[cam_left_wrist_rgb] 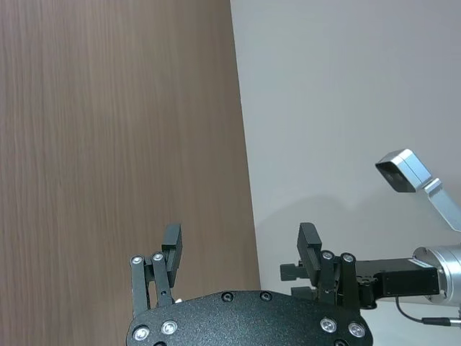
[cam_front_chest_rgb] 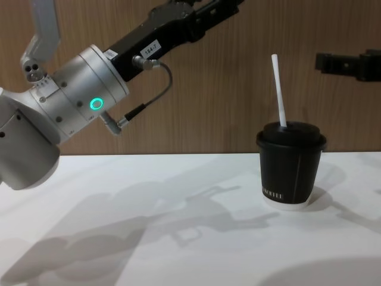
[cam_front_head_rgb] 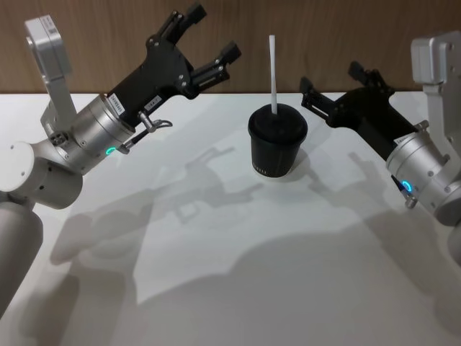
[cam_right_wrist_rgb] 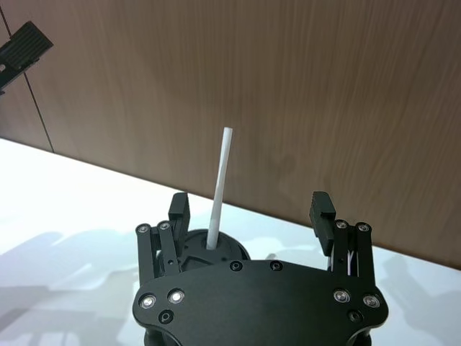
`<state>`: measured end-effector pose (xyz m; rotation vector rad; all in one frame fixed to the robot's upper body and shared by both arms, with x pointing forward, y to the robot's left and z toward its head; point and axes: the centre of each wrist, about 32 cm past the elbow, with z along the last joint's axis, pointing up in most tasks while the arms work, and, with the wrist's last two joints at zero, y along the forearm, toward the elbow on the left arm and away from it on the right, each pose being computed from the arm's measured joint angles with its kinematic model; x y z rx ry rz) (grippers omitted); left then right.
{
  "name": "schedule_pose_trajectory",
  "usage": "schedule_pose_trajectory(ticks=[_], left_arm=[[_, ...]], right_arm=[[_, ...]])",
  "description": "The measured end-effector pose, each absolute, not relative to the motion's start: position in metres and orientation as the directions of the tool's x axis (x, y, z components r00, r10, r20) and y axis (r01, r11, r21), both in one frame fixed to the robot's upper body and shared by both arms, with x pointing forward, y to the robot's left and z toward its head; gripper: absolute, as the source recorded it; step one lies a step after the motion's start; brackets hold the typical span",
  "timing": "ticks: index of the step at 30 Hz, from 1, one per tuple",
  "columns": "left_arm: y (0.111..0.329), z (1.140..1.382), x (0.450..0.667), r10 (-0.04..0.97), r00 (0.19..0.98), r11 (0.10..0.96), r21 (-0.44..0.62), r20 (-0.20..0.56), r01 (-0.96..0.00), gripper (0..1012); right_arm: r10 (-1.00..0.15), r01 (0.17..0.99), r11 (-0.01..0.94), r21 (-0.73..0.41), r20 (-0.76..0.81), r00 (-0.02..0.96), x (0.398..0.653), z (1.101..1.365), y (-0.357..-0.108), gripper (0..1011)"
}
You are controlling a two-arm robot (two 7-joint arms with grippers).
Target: Pick up the straw with one hand, pass it to the other hand, and insert it into the cup.
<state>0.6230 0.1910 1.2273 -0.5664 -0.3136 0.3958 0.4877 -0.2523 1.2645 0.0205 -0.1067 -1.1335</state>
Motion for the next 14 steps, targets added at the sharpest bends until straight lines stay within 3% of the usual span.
schedule_pose_trajectory(ticks=[14], left_arm=[[0.1831,1.2176,0.6143,0.448,0.883,0.769,-0.564,0.140,-0.301,1003]], right_arm=[[-0.907,0.907,0.418,0.056,0.091,0.412,0.4811,1.2625,-0.2585,1001]])
